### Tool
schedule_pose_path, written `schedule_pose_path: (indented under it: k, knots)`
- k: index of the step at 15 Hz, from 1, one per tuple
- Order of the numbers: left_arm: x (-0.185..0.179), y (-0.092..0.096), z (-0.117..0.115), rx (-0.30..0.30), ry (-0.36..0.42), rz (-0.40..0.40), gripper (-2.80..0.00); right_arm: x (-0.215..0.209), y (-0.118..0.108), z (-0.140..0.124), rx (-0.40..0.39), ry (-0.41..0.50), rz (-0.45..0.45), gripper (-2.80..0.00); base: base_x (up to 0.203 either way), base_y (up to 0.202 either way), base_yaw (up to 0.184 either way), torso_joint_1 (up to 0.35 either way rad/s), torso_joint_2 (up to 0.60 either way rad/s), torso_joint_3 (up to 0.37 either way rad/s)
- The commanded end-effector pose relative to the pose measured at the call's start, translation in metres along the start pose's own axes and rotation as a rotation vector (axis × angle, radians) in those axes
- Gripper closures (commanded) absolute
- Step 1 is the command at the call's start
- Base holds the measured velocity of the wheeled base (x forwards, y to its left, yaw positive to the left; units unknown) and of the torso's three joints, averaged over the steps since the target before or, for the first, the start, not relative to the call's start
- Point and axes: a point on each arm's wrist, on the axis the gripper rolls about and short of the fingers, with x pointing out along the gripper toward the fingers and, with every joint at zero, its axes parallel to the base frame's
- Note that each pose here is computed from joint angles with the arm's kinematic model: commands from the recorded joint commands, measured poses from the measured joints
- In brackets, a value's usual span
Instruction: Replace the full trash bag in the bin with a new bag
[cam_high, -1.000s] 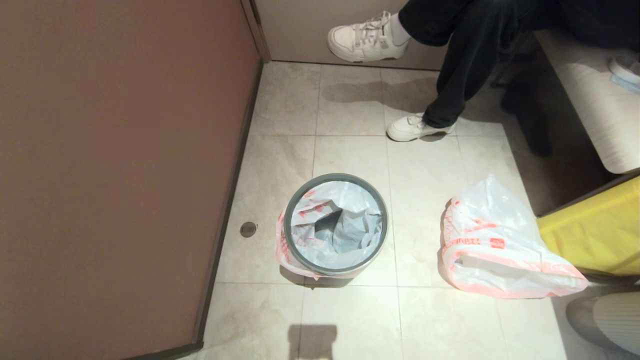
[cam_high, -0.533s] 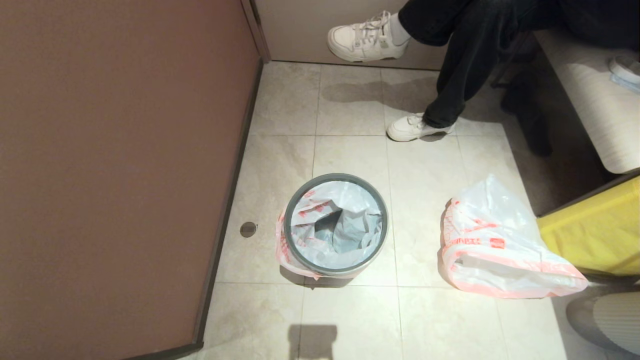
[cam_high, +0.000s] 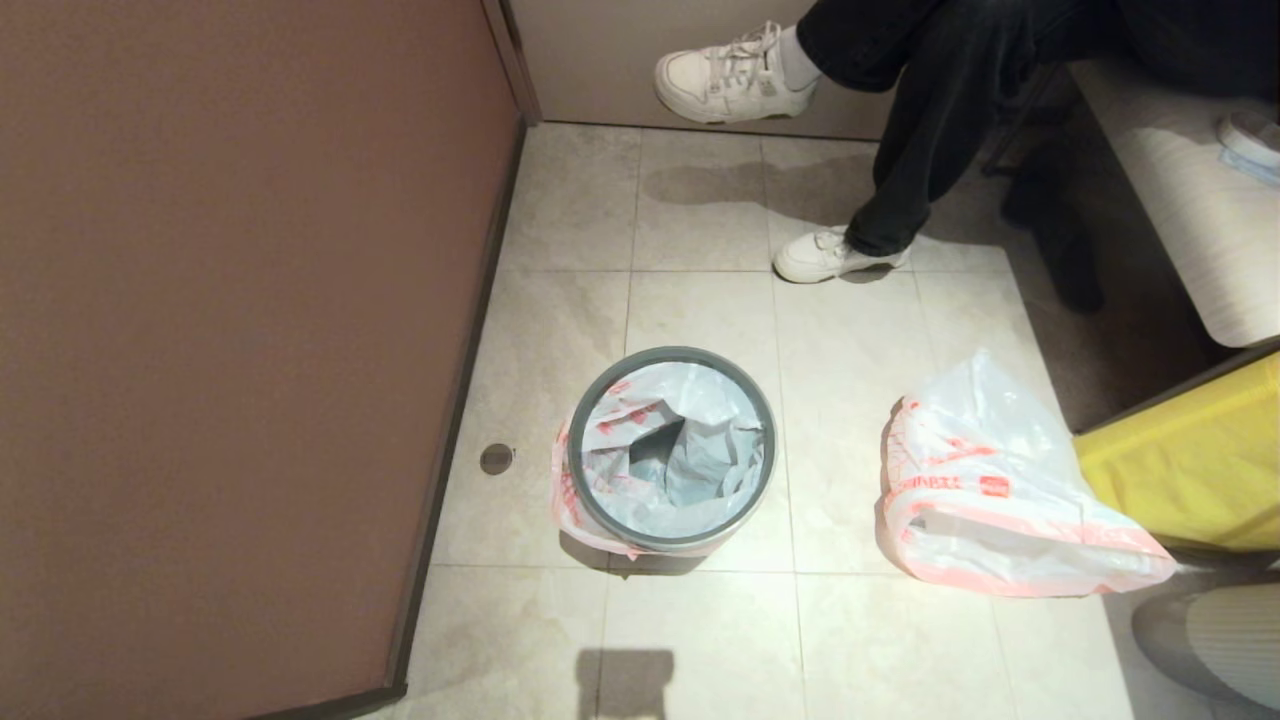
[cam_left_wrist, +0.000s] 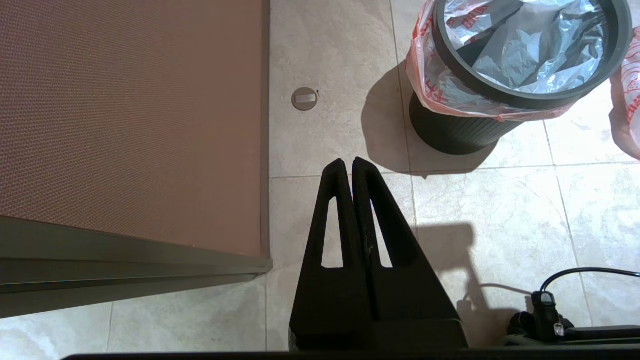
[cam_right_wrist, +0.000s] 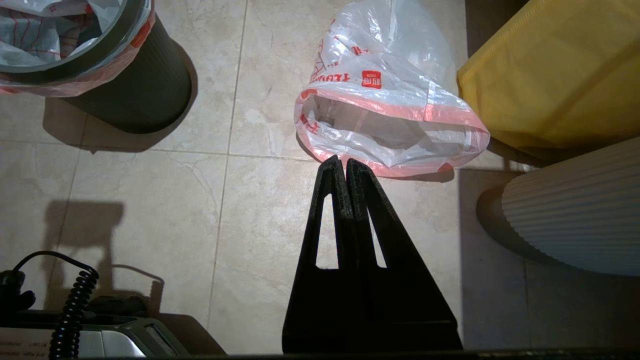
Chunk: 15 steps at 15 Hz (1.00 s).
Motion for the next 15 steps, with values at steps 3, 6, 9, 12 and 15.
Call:
schedule_pose_path:
  k: [3,6,9,12,15]
  knots:
    - [0.0003,0.0001,0.0000,-0.006,0.000,0.003,0.00,0.0003,0.0000,-0.0004,-0.006,0.005,0.001,0.00,0.000,0.000,0.000,0.000,0.00,0.000]
    - [0.0003,0.0001,0.0000,-0.005,-0.001,0.003,0.00,0.0003,0.0000,-0.0004,0.000,0.005,0.000,0.00,0.000,0.000,0.000,0.000,0.00,0.000]
    - [0.0003,0.0001,0.0002,-0.005,-0.001,0.003,0.00,0.0003,-0.0001,-0.0004,0.005,0.005,-0.005,0.00,0.000,0.000,0.000,0.000,0.00,0.000]
    - [0.0004,0.0001,-0.0002,-0.006,0.000,0.003,0.00,0.0003,-0.0001,-0.0004,0.004,0.005,-0.005,0.00,0.000,0.000,0.000,0.000,0.00,0.000]
    - [0.0004,0.0001,-0.0002,-0.006,0.000,0.003,0.00,0.0003,-0.0002,-0.0004,0.028,0.005,-0.008,0.00,0.000,0.000,0.000,0.000,0.00,0.000]
